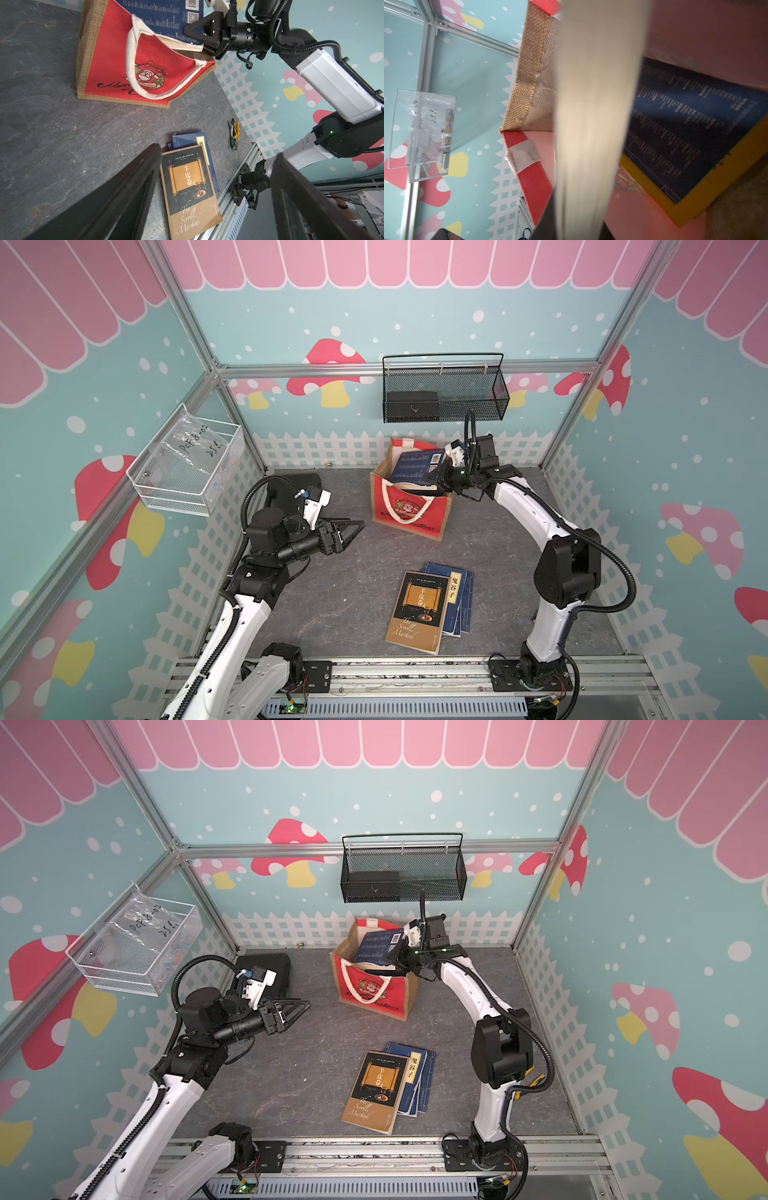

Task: Put the books into the canvas bag
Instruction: Place the book in the canvas bag, then pick up the book from the book.

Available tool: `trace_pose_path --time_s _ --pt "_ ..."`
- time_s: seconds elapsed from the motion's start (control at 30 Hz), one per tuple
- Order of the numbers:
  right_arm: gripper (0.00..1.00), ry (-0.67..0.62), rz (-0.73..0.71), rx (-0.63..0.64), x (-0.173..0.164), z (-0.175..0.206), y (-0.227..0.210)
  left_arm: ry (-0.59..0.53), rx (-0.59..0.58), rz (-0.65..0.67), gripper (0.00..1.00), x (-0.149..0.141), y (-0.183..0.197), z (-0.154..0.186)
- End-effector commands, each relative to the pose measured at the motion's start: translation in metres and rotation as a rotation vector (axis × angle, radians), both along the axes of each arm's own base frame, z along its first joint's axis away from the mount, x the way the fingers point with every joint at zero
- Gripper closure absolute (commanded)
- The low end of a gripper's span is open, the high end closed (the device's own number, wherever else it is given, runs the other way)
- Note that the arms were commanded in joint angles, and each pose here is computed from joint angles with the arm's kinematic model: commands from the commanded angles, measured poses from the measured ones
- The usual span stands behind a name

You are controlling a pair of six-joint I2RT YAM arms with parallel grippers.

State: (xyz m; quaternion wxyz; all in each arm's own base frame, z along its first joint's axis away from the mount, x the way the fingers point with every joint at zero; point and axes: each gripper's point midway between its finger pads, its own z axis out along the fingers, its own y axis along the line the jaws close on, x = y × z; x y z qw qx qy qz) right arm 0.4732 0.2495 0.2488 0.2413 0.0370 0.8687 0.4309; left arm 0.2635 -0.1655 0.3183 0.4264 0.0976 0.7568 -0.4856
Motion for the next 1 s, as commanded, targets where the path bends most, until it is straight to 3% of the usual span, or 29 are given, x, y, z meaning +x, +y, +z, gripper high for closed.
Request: trace_pose_path --time_s 0.0,0.17,0.43,0.7,0.77,0.97 --pt "0.72 -0.061 -0.003 0.029 0.003 0.030 0.009 -0.020 -0.003 0.009 0.18 -0.001 -0.001 0.001" --pt "0.48 -0.030 0.000 0.012 0.008 0.011 0.012 -0.022 -0.006 0.002 0.18 -0.003 -0.003 0.001" --pt "0.22 -0.066 -0.006 -0.010 0.009 0.020 0.008 0.009 -0.063 -0.010 0.16 -0.004 -0.012 -0.006" --pt "0.13 -0.217 -0.001 -0.081 -0.005 0.067 -0.006 0.089 -0.051 -0.009 0.12 0.000 -0.024 -0.036" --pt "0.05 -0.263 0.023 -0.101 -0.016 0.075 -0.007 0.114 -0.024 -0.017 0.10 -0.001 -0.032 -0.049" --pt "0.01 -0.405 0.106 -0.183 -0.070 0.086 -0.013 0.199 0.061 -0.072 0.02 -0.014 -0.068 -0.093"
